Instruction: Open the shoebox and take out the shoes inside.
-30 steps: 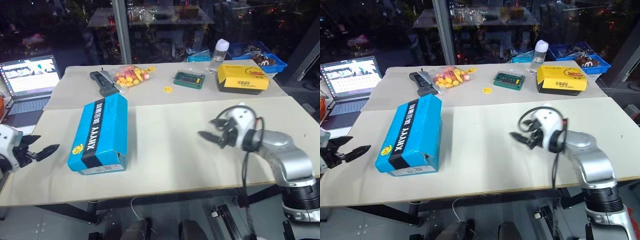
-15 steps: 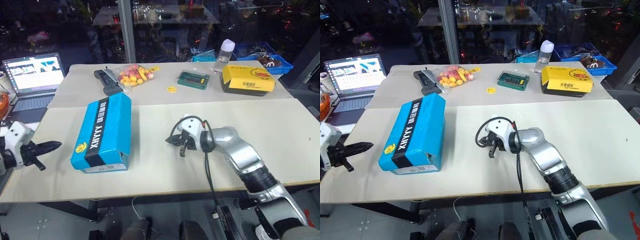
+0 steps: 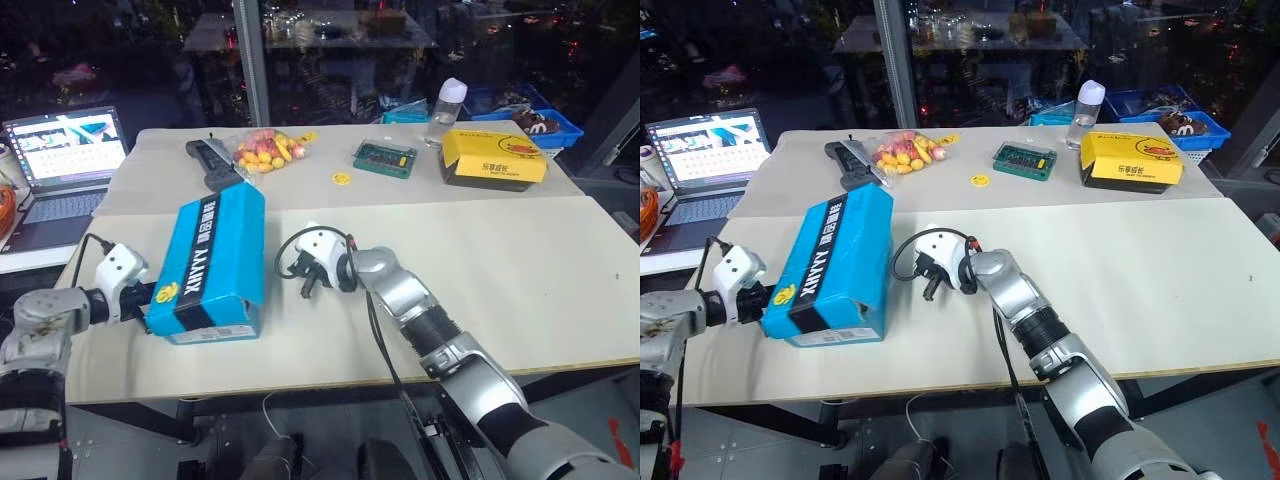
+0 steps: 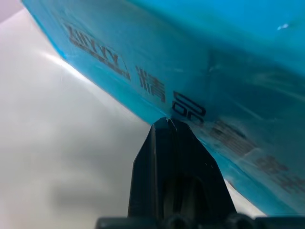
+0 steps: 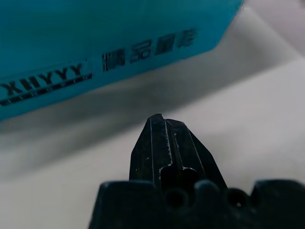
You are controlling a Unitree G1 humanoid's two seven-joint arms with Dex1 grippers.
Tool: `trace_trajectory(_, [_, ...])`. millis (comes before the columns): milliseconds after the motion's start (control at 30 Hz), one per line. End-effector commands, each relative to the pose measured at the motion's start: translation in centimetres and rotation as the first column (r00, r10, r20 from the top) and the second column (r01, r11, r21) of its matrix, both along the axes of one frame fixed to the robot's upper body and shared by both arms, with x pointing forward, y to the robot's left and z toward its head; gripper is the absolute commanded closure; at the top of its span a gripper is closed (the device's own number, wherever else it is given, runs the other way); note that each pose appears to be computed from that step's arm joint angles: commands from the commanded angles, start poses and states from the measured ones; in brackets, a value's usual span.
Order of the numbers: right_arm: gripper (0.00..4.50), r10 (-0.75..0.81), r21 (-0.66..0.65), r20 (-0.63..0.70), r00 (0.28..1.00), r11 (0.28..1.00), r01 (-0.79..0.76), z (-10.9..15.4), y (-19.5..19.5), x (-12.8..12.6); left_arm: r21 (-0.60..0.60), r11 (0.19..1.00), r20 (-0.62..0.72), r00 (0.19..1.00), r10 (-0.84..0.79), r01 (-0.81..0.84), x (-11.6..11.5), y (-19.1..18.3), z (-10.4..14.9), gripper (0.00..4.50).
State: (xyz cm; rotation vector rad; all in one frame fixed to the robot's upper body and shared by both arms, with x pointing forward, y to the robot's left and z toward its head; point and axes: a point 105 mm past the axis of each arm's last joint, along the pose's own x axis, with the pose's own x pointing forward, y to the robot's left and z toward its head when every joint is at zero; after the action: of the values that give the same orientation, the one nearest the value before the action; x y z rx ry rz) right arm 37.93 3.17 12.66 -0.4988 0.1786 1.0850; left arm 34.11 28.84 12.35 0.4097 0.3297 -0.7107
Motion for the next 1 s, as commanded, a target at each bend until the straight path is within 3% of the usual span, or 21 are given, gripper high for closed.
trace_trajectory(33, [4.50, 0.039, 0.015, 0.064, 0.997, 0.999, -0.040, 1.6, 0.5, -0.3, 0.011, 0.993, 0.060, 0.991, -0.119, 0.119, 1.2, -2.9, 1.5, 4.49])
trace_trajectory(300, [4.50, -0.103, -0.055, 0.095, 0.990, 0.993, 0.109, 2.0, -7.2, 1.2, -0.027, 0.952, 0.080, 0.950, -0.303, 0.306, 2.1, -9.8, 1.1, 4.49])
trace_trajectory(533, [4.50, -0.218, -0.183, 0.095, 0.971, 0.955, 0.232, 1.3, -15.8, 0.2, -0.071, 0.922, 0.134, 0.920, -0.369, 0.380, 2.3, -14.7, 1.2, 4.49])
trace_trajectory(667, [4.50, -0.257, -0.192, 0.079, 0.963, 0.944, 0.268, 1.1, -17.5, -0.3, -0.042, 0.938, 0.143, 0.931, -0.335, 0.344, 2.7, -14.4, 0.8, 4.49])
trace_trajectory(800, [4.50, -0.275, -0.196, 0.072, 0.959, 0.939, 0.284, 0.9, -18.3, -0.6, -0.017, 0.976, 0.200, 0.957, -0.209, 0.217, 2.7, -11.4, 1.6, 4.49])
trace_trajectory(1000, [4.50, -0.276, -0.215, 0.061, 0.959, 0.935, 0.283, 0.5, -19.4, -0.4, -0.165, 0.979, 0.254, 0.965, -0.072, 0.116, -2.6, -8.0, 6.9, 4.49])
